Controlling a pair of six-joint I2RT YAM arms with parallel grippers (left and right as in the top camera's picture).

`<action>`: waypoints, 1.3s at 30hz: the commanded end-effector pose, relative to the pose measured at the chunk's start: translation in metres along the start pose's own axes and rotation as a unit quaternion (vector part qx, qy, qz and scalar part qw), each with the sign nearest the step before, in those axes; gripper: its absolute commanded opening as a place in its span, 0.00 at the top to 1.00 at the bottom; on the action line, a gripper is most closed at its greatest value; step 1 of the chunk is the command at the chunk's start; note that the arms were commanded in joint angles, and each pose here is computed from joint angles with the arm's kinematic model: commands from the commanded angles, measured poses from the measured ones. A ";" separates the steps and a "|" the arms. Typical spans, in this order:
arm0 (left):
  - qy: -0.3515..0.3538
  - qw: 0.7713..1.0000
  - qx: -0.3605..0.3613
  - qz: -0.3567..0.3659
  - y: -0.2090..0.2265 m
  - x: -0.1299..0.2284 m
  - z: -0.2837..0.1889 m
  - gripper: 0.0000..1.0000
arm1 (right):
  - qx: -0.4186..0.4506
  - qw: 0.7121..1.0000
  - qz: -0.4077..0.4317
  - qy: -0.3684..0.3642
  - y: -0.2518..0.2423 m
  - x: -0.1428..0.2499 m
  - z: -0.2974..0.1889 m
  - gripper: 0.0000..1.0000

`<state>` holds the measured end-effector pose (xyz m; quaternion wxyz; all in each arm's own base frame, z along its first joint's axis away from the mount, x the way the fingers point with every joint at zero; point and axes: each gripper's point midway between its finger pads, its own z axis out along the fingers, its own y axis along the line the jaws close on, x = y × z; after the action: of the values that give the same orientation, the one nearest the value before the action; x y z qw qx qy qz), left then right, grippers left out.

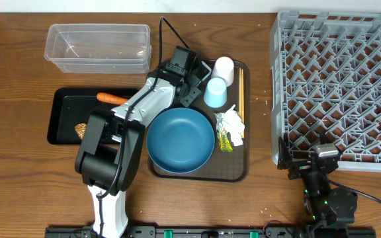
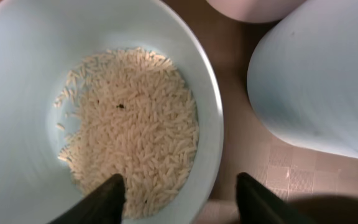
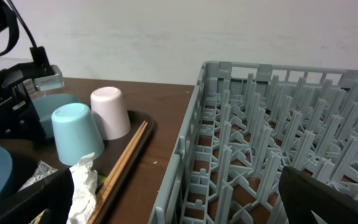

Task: Sort waste into correct bins and load items into the dishwasher rack
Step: 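Close the left gripper on the rim of the rice bowl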

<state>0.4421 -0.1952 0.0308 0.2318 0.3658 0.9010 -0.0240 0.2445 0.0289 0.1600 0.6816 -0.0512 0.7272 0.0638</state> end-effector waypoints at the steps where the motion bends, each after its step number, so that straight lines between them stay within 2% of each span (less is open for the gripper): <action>1: 0.004 1.000 0.003 0.005 -0.002 0.004 0.008 0.49 | 0.005 1.000 -0.005 0.001 -0.003 0.001 0.000 0.01; 8: -0.014 1.000 -0.004 0.006 0.001 -0.005 0.007 0.63 | 0.005 1.000 -0.005 0.001 -0.003 0.001 0.000 0.01; 11: -0.017 1.000 -0.005 0.006 0.002 -0.006 0.007 0.75 | 0.005 1.000 -0.005 0.001 -0.003 0.001 0.000 0.01; 16: -0.017 1.000 -0.005 0.006 0.002 -0.006 0.007 0.77 | 0.005 1.000 -0.005 0.001 -0.003 0.001 0.000 0.01; 20: -0.017 1.000 -0.005 0.006 0.002 -0.006 0.007 0.94 | 0.005 1.000 -0.005 0.001 -0.003 0.001 0.000 0.01; 32: -0.024 1.000 -0.007 0.006 0.003 -0.010 0.006 0.94 | 0.005 1.000 -0.005 0.001 -0.003 0.001 0.000 0.01; 39: -0.070 0.997 -0.021 -0.017 0.009 -0.037 -0.018 0.94 | 0.005 1.000 -0.005 0.001 -0.003 0.001 0.000 0.01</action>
<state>0.4594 -0.2045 0.0420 0.2761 0.3615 0.8901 -0.0274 0.2445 0.0289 0.1600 0.6816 -0.0512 0.7272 0.0638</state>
